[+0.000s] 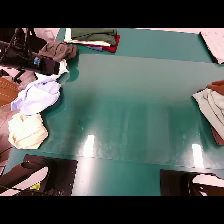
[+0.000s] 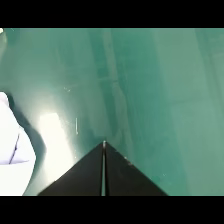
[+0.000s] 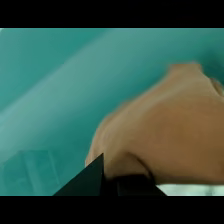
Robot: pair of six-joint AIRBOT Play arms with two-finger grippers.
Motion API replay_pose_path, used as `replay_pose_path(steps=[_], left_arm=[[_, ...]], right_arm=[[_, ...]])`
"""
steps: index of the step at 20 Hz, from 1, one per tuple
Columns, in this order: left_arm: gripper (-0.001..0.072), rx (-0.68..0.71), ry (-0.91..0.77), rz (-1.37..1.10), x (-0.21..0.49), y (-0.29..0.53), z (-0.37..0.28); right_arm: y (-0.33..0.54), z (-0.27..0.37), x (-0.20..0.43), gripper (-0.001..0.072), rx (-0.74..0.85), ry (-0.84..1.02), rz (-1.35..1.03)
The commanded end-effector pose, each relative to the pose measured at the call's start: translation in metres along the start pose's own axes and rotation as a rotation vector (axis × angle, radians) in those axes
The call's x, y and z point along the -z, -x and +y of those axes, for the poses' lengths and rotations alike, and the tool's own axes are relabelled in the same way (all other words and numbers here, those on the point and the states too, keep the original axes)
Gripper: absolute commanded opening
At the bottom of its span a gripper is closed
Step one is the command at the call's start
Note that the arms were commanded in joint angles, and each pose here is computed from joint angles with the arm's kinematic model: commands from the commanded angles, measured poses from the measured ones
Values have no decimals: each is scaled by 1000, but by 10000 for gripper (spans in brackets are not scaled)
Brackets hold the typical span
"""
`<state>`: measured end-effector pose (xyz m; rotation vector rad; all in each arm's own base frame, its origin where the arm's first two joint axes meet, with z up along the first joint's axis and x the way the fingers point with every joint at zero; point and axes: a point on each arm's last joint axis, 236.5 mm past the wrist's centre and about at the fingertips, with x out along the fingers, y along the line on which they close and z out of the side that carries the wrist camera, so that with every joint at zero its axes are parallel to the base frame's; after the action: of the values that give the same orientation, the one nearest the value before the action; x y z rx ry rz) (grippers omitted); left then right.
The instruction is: Fold the shirts.
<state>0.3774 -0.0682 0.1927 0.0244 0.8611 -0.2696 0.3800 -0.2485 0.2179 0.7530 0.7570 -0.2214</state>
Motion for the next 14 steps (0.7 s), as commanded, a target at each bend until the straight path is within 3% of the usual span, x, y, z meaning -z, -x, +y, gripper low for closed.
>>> replay_pose_path(steps=[1,4,9,12,13,14], left_arm=[[29,-3,-18,-28,-7,0,1],[29,-2,-18,-35,-8,0,1],[29,49,2,-43,-10,-1,-11],[29,71,12,-36,-10,-4,-16],[29,74,14,-30,-9,-6,-16],[29,76,15,-20,-6,-7,-16]], right_arm=[[27,-59,55,25,286,-191,143],[19,-75,93,26,346,-267,240],[38,-148,137,25,667,-327,328],[28,-150,147,28,650,-336,359],[23,-142,143,114,610,-334,345],[20,-133,136,458,566,-304,330]])
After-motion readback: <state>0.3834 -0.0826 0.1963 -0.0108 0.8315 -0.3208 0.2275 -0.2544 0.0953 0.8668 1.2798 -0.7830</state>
